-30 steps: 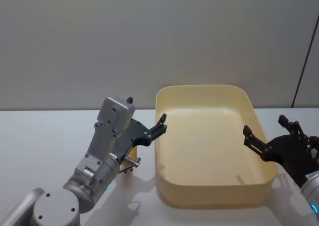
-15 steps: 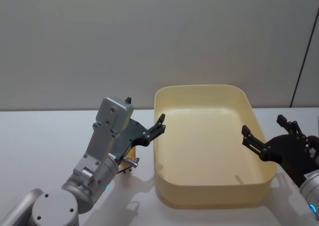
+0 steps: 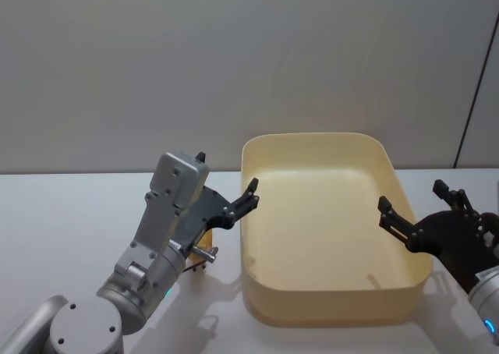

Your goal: Pick up the toy alternately with two hands and place it into the central storage box.

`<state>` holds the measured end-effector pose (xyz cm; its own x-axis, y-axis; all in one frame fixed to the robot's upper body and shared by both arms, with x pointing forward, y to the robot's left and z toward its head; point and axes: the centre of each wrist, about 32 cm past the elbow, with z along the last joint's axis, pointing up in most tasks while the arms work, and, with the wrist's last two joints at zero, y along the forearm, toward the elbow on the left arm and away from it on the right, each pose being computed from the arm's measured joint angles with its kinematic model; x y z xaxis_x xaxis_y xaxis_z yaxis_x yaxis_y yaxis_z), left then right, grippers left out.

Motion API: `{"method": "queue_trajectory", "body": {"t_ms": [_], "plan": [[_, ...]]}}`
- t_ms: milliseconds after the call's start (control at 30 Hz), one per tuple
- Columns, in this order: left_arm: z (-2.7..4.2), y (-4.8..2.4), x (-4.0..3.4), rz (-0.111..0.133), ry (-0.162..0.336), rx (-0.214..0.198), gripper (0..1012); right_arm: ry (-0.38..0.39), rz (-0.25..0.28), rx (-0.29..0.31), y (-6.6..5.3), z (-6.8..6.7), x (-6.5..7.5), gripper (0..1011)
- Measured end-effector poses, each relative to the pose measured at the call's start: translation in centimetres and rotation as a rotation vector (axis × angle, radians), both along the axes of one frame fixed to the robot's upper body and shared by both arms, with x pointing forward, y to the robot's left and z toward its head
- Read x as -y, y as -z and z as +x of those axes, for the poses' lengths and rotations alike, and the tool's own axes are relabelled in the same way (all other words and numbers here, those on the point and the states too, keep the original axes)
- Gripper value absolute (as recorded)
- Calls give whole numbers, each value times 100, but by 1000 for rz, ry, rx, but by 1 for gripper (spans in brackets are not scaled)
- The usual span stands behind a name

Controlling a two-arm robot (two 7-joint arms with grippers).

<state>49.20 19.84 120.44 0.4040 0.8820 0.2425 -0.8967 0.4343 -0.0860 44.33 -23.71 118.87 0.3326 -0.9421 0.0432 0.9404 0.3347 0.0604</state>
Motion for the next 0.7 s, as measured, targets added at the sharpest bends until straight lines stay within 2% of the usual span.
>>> {"method": "queue_trajectory", "body": {"t_ms": [700], "plan": [[0,0,0,0,0,0,1001,0,0,0,0,0,0,1001]]}}
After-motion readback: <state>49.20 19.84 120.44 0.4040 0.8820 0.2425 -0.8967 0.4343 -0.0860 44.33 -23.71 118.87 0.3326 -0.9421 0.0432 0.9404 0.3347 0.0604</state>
